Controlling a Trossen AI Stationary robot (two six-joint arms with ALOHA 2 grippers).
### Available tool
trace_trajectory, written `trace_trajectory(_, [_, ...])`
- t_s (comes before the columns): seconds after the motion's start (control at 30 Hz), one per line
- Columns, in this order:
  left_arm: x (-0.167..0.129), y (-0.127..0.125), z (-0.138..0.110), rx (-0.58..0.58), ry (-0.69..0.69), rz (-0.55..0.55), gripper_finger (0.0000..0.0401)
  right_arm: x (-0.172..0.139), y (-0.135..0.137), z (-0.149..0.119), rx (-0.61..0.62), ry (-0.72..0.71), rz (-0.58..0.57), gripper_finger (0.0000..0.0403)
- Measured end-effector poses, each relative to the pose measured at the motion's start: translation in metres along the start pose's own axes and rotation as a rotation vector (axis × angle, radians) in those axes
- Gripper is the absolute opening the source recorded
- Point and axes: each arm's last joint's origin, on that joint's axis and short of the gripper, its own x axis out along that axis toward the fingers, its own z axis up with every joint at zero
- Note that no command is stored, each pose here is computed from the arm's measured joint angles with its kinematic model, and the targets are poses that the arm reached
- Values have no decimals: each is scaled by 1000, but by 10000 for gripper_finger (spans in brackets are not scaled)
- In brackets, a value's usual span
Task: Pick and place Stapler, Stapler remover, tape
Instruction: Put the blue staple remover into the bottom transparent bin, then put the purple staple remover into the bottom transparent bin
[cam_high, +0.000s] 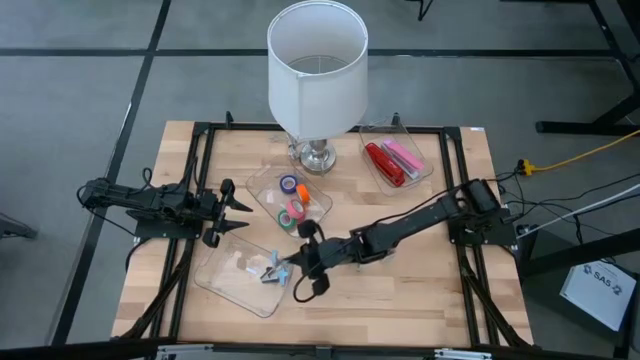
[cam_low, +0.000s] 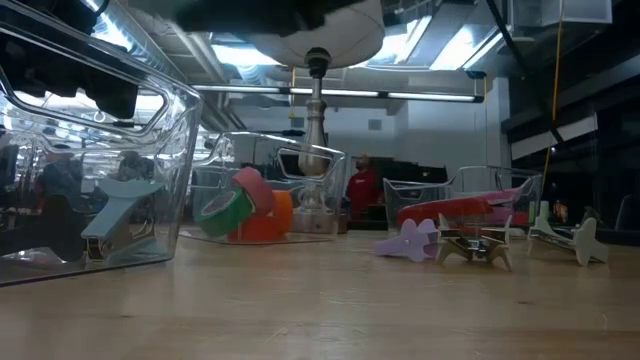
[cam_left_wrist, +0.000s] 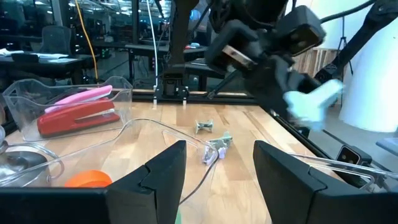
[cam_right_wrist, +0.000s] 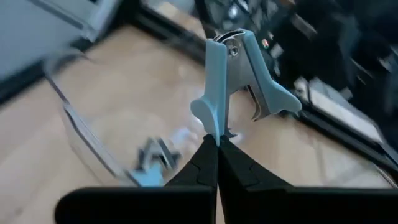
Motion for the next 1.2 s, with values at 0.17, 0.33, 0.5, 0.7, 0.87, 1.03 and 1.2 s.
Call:
trace_trajectory(0.17, [0,0,0,0,0,0,185,15,3,9,-2,-101,53,0])
trace_trajectory(0.33, [0,0,0,0,0,0,185,29,4,20,-23,-139,82,0])
trace_trajectory(0.5, [0,0,0,0,0,0,185,49,10,25,-32,-144,155,0])
trace_trajectory(0.7, [0,0,0,0,0,0,185,69,17,26,-44,-78,237,1])
trace_trajectory(0.87, [0,0,0,0,0,0,185,76,17,29,-45,-59,244,21])
trace_trajectory(1.03, [0,0,0,0,0,0,185,76,16,30,-46,-64,241,52])
trace_trajectory(1.2, [0,0,0,0,0,0,185,76,16,30,-45,-62,242,94])
